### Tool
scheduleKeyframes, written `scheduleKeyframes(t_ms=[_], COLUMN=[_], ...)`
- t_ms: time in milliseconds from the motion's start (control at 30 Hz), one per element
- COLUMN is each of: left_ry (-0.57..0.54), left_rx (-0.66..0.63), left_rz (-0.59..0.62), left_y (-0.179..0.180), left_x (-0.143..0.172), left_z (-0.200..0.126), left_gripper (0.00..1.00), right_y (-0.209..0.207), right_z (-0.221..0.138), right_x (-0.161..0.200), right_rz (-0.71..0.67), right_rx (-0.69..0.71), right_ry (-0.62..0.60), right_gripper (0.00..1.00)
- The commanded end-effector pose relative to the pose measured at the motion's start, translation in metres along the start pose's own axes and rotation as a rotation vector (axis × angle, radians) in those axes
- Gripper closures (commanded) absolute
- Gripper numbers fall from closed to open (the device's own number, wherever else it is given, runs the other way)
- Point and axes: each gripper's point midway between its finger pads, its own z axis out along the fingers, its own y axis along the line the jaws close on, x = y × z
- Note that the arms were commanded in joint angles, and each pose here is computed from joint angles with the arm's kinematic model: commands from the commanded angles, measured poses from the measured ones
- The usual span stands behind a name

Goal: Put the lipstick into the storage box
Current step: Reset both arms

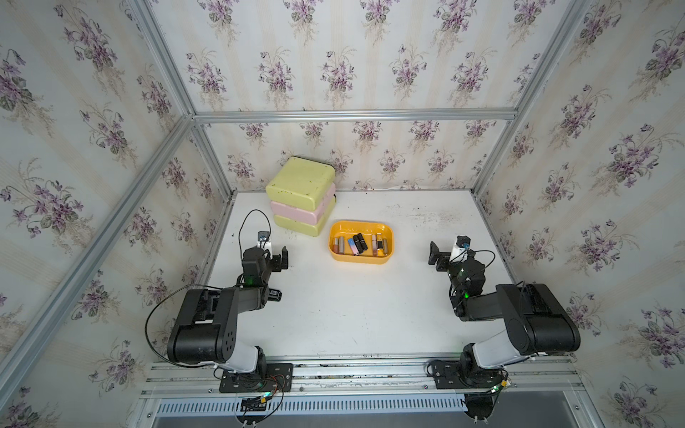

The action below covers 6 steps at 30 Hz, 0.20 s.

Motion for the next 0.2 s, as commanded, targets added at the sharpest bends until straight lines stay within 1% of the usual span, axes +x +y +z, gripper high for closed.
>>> scheduleKeyframes(t_ms=[0, 167], left_ry=[-0.012, -0.01], left_rx=[-0.006, -0.005], left_rz=[0.008, 0.009], left_y=[0.0014, 0.0006], left_x=[-0.0039, -0.0034], left_z=[0.0004, 0.0004], left_gripper=[0.0, 0.0], right_y=[0.0007, 0.0005], right_z=[0.002, 0.0005], right_x=[0.001, -0.0009], right_rz=[0.003, 0.003], right_rx=[-0.005, -0.003], right_ry=[0.006, -0.001], right_gripper=[0.0, 0.0])
